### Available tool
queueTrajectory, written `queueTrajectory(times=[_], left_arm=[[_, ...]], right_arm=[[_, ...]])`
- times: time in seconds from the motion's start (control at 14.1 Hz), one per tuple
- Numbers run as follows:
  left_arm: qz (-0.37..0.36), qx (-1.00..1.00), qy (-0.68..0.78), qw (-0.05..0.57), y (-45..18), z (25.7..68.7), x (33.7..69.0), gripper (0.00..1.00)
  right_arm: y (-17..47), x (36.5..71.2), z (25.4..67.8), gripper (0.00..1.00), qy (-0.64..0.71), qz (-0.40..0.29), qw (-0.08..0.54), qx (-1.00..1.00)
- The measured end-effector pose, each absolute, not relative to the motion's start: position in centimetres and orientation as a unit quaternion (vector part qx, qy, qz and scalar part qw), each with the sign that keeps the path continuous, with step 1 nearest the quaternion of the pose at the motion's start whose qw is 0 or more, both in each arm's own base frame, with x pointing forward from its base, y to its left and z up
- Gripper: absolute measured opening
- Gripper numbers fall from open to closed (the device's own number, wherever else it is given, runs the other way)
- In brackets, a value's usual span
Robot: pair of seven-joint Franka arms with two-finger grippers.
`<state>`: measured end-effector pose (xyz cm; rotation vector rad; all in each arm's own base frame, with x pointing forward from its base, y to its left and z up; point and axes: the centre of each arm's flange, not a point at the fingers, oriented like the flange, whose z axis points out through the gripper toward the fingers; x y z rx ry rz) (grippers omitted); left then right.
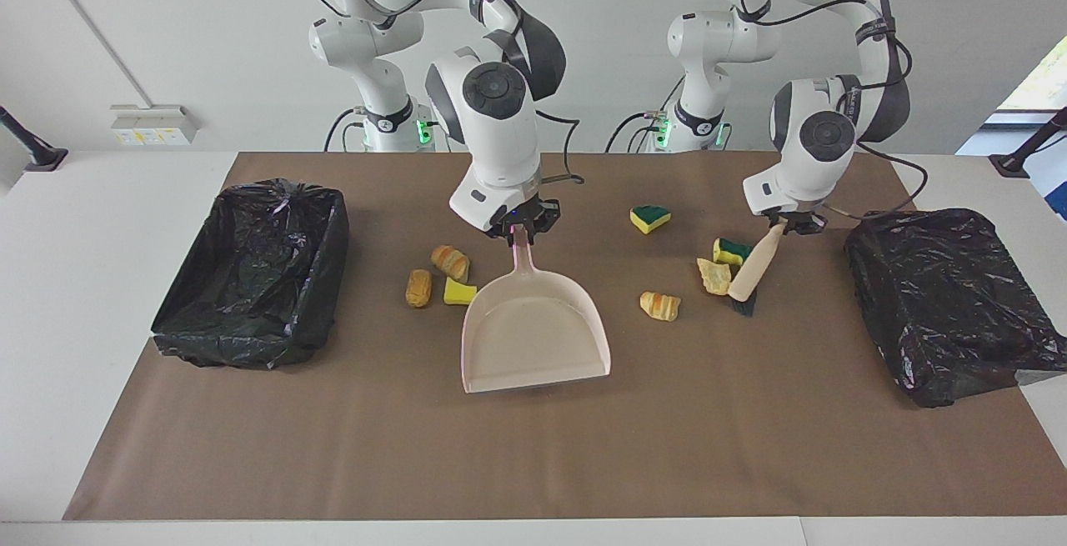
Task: Sweep and dump trash in bin
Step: 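Sweep the trash with the left gripper while the right gripper slides the dustpan closer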
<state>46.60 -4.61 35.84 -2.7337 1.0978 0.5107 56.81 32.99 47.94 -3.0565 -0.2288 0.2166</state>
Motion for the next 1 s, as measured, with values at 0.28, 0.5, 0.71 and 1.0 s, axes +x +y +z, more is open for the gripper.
queueTrajectory(times=[0.28, 0.5, 0.71, 1.0], left_arm=[[0.204, -0.91, 0.355, 0.062, -10.3, 37.2, 42.3, 0.26], [0.191, -0.916, 0.344, 0.071, -13.6, 38.5, 41.1, 0.26], [0.153, -0.931, 0.325, 0.066, -12.6, 40.0, 43.9, 0.26], [0.098, -0.939, 0.324, 0.06, -11.3, 40.8, 49.3, 0.26]], right_arm=[[34.5, 54.3, 46.7, 0.33, -0.161, 0.088, 0.029, -0.983], [34.0, 54.1, 46.4, 0.33, -0.192, 0.09, 0.028, -0.977], [32.4, 53.7, 45.2, 0.33, -0.322, 0.097, 0.015, -0.942], [30.8, 51.7, 44.1, 0.33, -0.452, 0.111, -0.014, -0.885]])
